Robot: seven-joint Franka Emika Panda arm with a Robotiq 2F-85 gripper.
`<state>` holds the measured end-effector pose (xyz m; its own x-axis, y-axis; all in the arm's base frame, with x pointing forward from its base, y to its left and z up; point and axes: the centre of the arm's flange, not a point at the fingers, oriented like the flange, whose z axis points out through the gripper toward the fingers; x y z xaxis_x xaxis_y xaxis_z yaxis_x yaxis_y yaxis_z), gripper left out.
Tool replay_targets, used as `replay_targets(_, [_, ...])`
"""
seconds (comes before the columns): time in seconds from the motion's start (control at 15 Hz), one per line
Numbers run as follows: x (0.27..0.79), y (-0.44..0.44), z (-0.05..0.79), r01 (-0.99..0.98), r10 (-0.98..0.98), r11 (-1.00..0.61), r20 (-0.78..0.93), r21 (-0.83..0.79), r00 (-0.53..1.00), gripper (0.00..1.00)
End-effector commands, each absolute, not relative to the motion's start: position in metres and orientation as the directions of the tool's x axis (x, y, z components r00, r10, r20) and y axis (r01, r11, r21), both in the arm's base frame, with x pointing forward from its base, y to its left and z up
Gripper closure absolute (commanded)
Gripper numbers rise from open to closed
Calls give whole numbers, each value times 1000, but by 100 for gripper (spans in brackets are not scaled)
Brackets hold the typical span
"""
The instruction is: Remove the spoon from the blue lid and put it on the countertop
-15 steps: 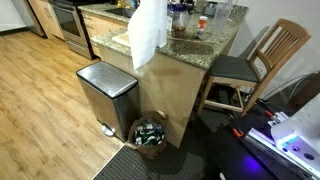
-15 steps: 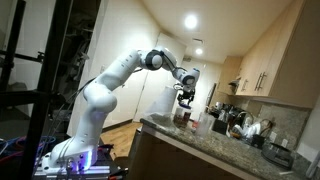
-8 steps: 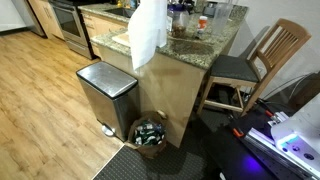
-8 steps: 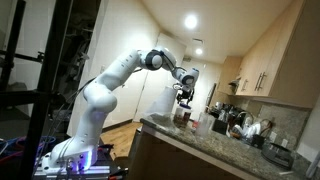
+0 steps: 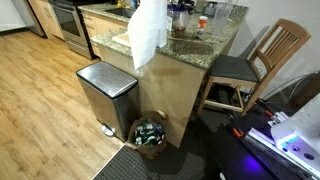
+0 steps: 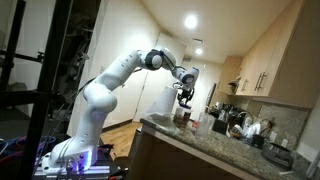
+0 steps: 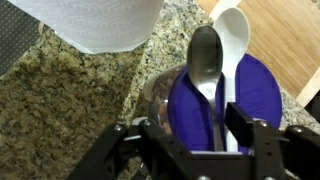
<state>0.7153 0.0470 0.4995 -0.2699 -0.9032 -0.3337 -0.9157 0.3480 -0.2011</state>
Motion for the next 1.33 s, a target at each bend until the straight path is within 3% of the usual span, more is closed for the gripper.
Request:
replay_targets(0.0, [717, 45, 475, -930, -908, 340, -306, -140, -286, 64])
replay_targets(0.27, [715, 40, 471, -929, -907, 345, -304, -136, -293, 96])
replay_targets(0.33, [713, 40, 470, -929, -906, 344, -306, -135, -291, 99])
replay_targets(0.93, [701, 31, 483, -921, -902, 360, -309, -152, -301, 100])
replay_targets(1.27, [654, -14, 528, -909, -893, 377, -333, -180, -304, 100])
